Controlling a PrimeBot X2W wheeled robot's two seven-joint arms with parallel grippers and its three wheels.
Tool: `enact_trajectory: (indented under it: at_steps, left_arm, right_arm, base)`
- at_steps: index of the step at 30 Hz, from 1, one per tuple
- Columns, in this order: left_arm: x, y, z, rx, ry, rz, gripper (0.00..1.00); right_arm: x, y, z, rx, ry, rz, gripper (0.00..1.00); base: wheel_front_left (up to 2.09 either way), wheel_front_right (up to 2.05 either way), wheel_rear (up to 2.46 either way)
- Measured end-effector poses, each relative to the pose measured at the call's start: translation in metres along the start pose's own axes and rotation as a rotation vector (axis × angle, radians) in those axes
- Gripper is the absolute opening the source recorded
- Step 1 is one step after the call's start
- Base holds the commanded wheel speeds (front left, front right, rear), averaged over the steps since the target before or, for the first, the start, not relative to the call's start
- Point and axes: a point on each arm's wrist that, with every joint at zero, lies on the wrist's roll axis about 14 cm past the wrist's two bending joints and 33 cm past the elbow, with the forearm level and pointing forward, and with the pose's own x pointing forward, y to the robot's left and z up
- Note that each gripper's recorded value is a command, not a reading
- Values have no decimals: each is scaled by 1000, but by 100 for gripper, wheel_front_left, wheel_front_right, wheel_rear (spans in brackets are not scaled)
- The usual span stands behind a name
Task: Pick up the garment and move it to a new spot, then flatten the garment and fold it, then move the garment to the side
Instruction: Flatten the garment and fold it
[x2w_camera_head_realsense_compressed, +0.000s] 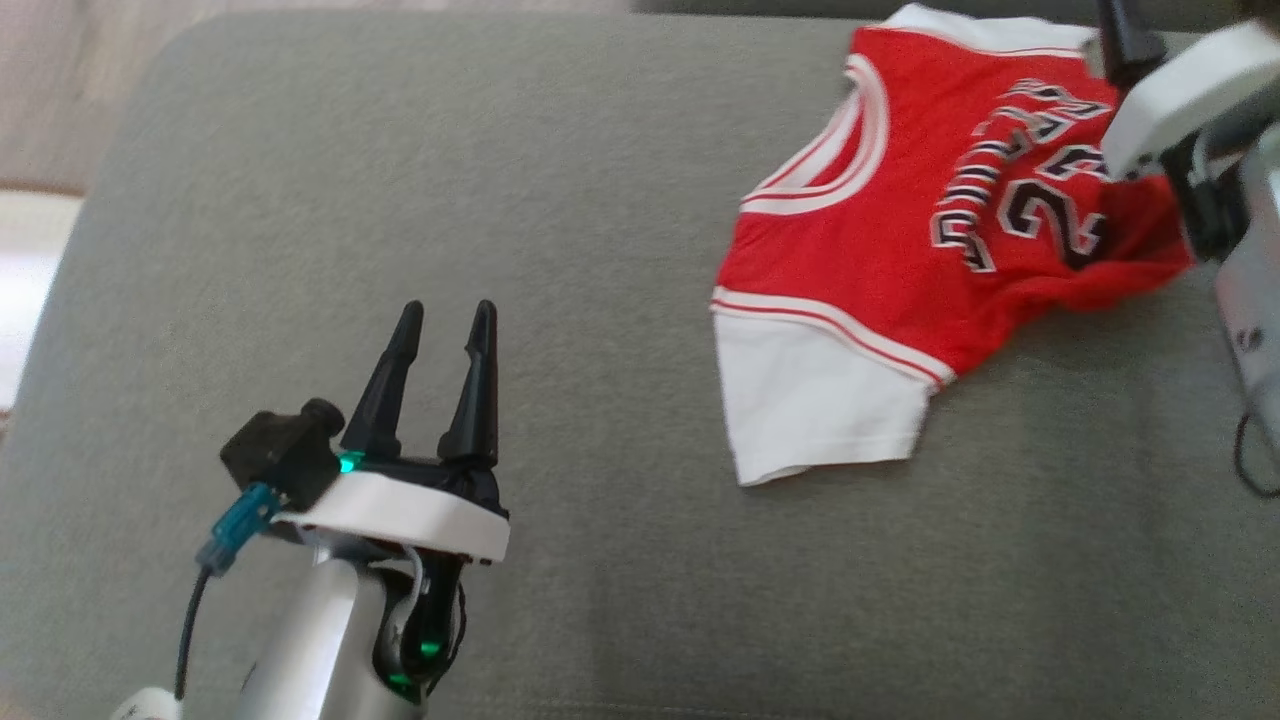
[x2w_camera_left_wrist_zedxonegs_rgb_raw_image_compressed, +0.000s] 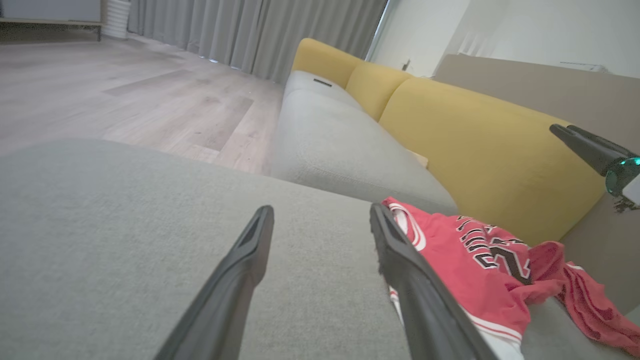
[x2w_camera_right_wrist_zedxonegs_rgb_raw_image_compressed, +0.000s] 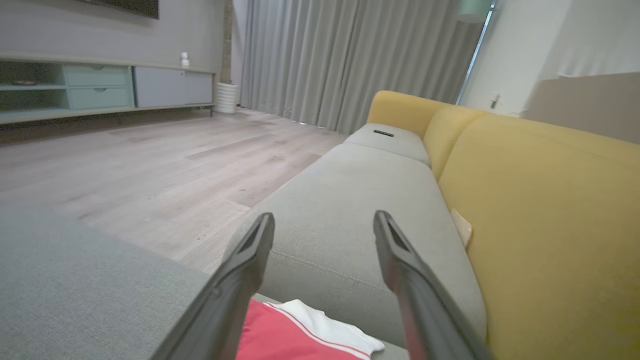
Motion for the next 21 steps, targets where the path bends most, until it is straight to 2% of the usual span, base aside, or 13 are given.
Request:
enact_trajectory:
  at_steps: [7,9,15,18,21]
  left_arm:
    - [4,-27,3,-16,-13,-78,100]
    - [7,-39,6,-21,-26,-112,100]
    - [7,-52,4,-36,-23,-148,100]
    - [11,-52,7,-41,-33,-150,100]
    - [14,-56,2,-41,-20,-162,100]
  right_arm:
    - [-64,-16,-5,131,-75,-85,100]
    - [-96,-18,-17,209,-96,-142,100]
    - [-163,6,-54,390,-90,-275,100]
    - [-193,24,-74,444,-48,-316,100]
    - [-212,25,-86,450,-18,-351,100]
  base:
    - [0,0,0]
    - [0,0,0]
    - [0,0,0]
    - [0,0,0]
    - [0,0,0]
